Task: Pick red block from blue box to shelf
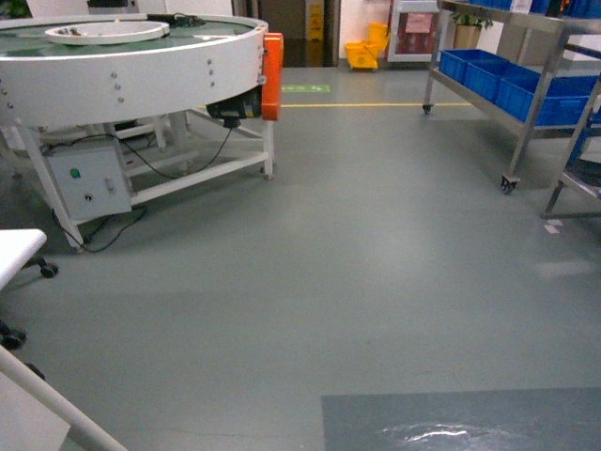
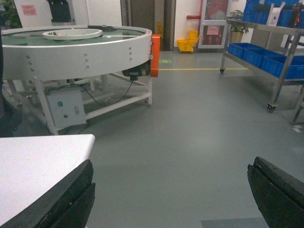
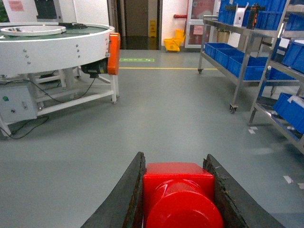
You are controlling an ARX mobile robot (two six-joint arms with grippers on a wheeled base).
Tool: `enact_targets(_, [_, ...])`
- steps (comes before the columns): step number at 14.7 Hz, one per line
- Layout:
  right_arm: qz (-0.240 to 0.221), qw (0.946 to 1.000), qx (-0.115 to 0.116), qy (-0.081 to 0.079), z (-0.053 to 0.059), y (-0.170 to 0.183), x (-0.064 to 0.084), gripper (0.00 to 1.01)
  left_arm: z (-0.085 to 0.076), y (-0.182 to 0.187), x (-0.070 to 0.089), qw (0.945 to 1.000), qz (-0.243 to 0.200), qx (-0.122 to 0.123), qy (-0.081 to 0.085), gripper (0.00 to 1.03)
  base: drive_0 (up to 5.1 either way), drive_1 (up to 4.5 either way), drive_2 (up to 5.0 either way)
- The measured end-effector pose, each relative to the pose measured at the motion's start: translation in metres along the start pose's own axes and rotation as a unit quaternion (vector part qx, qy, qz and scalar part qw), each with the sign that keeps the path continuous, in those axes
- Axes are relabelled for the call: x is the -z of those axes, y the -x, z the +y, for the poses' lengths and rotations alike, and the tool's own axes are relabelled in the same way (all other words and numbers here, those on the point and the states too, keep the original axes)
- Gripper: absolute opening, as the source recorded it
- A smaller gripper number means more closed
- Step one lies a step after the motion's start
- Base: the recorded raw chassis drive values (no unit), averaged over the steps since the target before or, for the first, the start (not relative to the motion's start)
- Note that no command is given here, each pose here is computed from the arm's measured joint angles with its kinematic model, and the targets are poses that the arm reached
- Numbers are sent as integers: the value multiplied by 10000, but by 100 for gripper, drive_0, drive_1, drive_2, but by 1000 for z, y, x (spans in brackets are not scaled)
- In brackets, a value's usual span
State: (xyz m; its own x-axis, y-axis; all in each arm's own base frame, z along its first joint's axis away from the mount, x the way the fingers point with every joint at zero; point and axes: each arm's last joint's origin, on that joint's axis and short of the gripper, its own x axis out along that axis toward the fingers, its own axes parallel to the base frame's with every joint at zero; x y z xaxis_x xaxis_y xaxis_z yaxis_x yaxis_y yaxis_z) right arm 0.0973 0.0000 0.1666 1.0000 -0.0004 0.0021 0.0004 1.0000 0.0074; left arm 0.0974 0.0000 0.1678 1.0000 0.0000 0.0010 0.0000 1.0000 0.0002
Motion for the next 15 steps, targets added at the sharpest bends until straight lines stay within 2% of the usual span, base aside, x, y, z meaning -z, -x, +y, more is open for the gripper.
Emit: enact_targets(15, [-4,10000,2,0,0,0,0,28,0,0,0,10000,-13,2,0,98,-4,410,-418])
